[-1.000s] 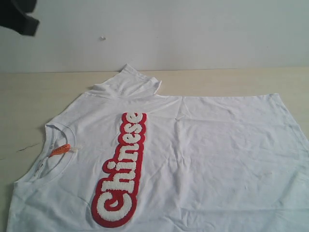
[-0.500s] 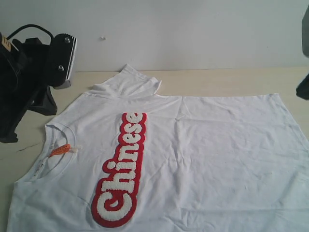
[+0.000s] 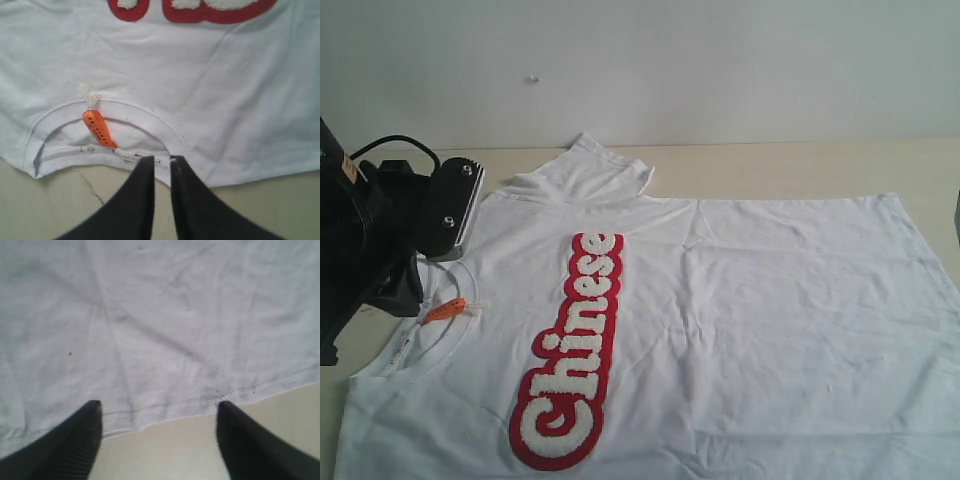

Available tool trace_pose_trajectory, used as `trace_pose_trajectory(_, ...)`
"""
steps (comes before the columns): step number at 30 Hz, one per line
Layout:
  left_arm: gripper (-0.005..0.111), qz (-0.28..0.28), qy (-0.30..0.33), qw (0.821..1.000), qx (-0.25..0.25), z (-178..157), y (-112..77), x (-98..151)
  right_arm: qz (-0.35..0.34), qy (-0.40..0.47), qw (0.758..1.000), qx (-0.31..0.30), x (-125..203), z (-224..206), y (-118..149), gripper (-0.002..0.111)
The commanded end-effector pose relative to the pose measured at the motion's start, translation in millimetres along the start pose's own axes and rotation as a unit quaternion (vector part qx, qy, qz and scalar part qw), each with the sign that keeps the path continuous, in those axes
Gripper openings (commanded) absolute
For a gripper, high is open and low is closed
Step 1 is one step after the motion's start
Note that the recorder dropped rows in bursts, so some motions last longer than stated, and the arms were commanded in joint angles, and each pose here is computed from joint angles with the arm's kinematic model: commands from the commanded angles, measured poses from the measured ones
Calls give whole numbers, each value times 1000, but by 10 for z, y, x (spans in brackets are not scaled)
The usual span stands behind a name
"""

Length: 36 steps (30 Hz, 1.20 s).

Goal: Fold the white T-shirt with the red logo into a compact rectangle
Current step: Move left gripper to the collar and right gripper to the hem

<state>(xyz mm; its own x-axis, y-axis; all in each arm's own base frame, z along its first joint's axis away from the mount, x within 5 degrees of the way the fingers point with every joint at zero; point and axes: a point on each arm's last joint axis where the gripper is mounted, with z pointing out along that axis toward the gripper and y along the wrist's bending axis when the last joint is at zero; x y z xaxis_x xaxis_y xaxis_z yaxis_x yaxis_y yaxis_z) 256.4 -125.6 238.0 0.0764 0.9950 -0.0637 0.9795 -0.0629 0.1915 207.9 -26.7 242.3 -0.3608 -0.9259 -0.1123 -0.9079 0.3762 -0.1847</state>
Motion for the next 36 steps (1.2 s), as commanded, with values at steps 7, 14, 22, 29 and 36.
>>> trace_pose_trajectory(7,106,-23,-39,999,2,41,-37,-75,10,-11,1000,5,-3,-13,15,105)
trace_pose_trajectory(14,105,-38,-55,998,2,50,-41,-101,9,-11,1000,9,-4,-13,8,105)
trace_pose_trajectory(22,105,74,-48,996,13,211,27,-129,-21,0,1000,8,2,146,-98,105)
trace_pose_trajectory(29,105,45,-31,998,43,473,384,45,-59,34,998,-18,45,520,-265,105)
trace_pose_trajectory(36,105,26,-20,997,69,683,641,370,-62,41,997,-33,-7,684,-575,104)
